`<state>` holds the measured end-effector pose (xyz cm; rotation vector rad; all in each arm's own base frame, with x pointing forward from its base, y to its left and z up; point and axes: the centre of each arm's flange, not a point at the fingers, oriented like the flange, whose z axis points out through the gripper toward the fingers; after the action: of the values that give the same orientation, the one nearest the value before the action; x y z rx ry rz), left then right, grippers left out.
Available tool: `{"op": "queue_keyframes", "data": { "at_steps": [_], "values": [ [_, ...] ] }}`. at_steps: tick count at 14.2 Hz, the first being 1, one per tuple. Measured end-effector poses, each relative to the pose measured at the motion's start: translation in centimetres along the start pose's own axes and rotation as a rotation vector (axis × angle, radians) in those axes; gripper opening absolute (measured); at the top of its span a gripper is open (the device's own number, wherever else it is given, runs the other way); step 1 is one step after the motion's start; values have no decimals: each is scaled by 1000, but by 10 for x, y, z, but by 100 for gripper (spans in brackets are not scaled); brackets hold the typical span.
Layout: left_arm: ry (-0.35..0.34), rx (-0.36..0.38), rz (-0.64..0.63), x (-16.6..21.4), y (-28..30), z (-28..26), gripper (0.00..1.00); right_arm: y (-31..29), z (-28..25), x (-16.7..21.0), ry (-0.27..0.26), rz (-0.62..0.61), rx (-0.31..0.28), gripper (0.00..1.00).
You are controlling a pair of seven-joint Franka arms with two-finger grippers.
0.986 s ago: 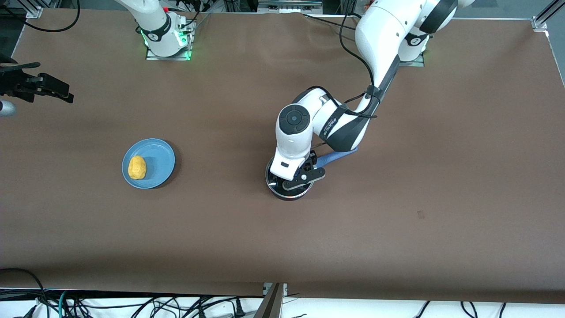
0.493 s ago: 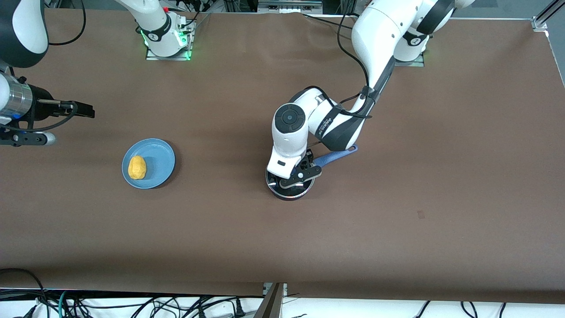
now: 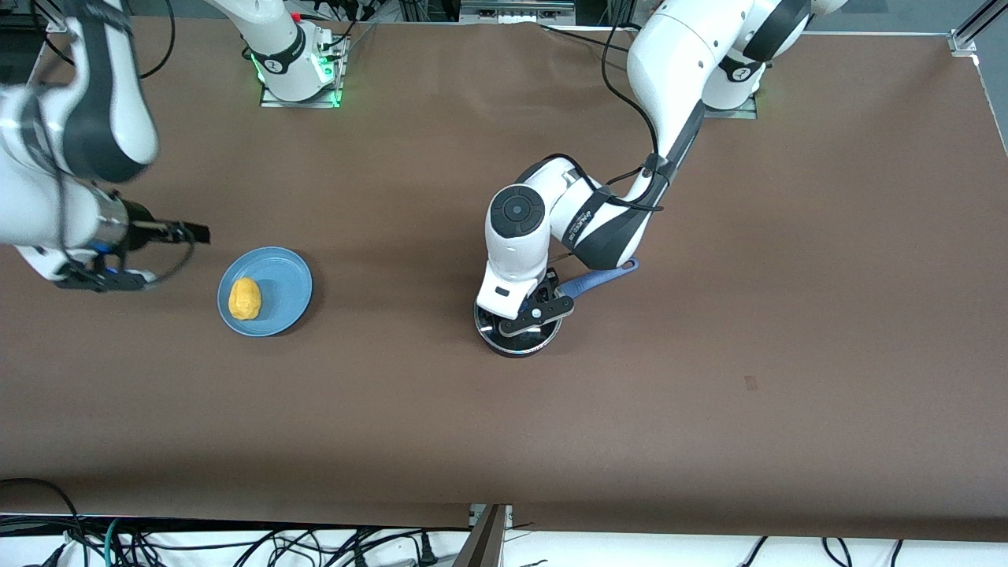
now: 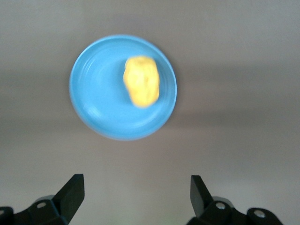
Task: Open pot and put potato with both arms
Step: 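Reach the right gripper down to the yellow potato on the plate, then lift the lid away with the left gripper while the right gripper grasps the potato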
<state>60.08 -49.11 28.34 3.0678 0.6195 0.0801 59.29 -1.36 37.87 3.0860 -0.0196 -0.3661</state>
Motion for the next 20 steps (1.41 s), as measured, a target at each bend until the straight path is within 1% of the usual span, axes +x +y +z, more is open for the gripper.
{"op": "queue_keyframes", "data": {
  "at_steps": [3,5,7,9,10,11,12,13,14,15,16,17,18,19,20],
  "values": [
    [2,12,-7,5,-2,-6,66,-3,55,29,68,-70,-30,100],
    [8,14,-16,12,-5,-21,66,-7,84,45,103,-116,-49,100],
    [18,10,-18,17,-8,-39,66,-10,113,56,116,-144,-65,100],
    [36,3,25,35,-19,-59,66,-14,140,62,100,-154,-75,98],
    [40,4,60,50,-30,-67,66,-16,151,63,95,-158,-78,97],
    [43,8,96,69,-47,-74,66,-17,159,63,90,-160,-79,94],
    [45,14,135,92,-68,-81,66,-17,163,63,87,-161,-80,94],
    [44,21,176,117,-94,-87,66,-18,165,62,82,-161,-79,92],
    [41,30,216,140,-121,-91,66,-18,166,61,81,-158,-75,90],
    [39,36,258,161,-149,-92,66,-18,167,61,80,-149,-64,85],
    [45,33,297,178,-177,-90,66,-18,168,61,80,-140,-54,85],
    [57,28,337,191,-204,-84,66,-18,169,60,79,-135,-47,77],
    [62,28,385,201,-234,-76,66,-18,168,60,80,-133,-45,66],
    [53,37,430,207,-265,-66,66,-18,167,60,82,-132,-43,63],
    [34,50,472,212,-297,-58,66,-19,167,61,83,-132,-41,62]
  ]
}}
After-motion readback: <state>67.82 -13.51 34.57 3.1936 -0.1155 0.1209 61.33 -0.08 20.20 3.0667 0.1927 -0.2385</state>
